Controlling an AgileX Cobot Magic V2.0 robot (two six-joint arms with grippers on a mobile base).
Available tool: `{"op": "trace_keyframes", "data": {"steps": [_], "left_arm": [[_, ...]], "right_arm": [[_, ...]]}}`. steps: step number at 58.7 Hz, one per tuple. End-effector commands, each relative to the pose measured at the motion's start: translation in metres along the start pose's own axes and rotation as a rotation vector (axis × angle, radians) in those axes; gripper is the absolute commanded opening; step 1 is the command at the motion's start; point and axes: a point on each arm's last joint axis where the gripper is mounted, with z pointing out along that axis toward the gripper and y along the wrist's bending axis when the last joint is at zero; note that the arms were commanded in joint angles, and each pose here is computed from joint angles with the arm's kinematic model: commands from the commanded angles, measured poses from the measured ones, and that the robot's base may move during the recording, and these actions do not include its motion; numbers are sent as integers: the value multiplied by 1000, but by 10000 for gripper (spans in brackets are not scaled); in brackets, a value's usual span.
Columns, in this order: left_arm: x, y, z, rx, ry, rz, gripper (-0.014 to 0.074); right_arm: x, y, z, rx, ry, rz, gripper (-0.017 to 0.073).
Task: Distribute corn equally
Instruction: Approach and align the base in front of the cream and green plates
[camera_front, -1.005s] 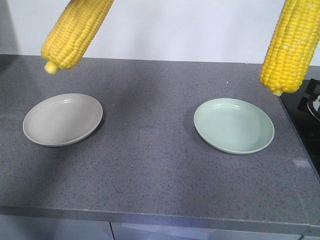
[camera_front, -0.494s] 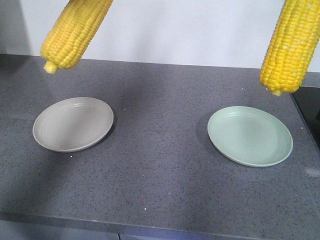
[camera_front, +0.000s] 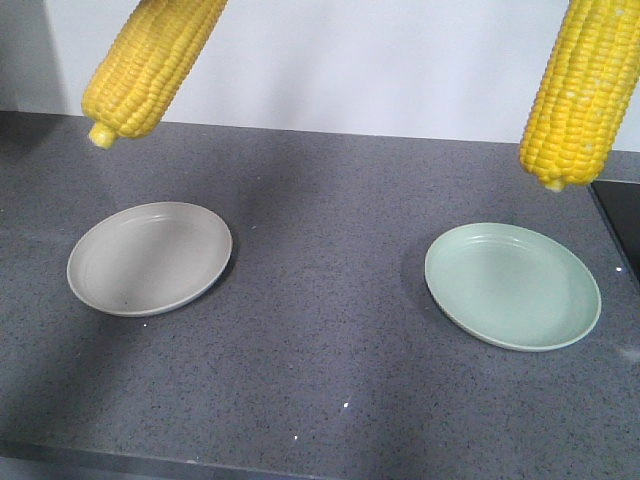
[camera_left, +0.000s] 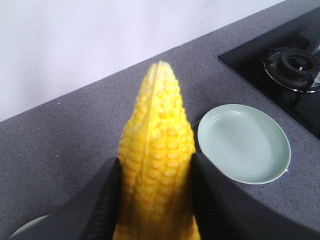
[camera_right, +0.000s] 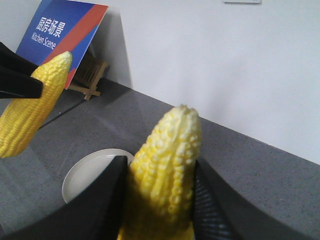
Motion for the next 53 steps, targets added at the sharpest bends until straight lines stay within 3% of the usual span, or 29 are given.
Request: {"op": "trace_keyframes", "data": {"steps": [1,53], "left_arm": [[-8,-11,-26,13,-97,8,-6],[-8,-11,-26,13,-97,8,-6]], "right_arm": [[-13,8,-10,5,-98,-10,-5],[-13,8,-10,5,-98,-10,-5]]}}
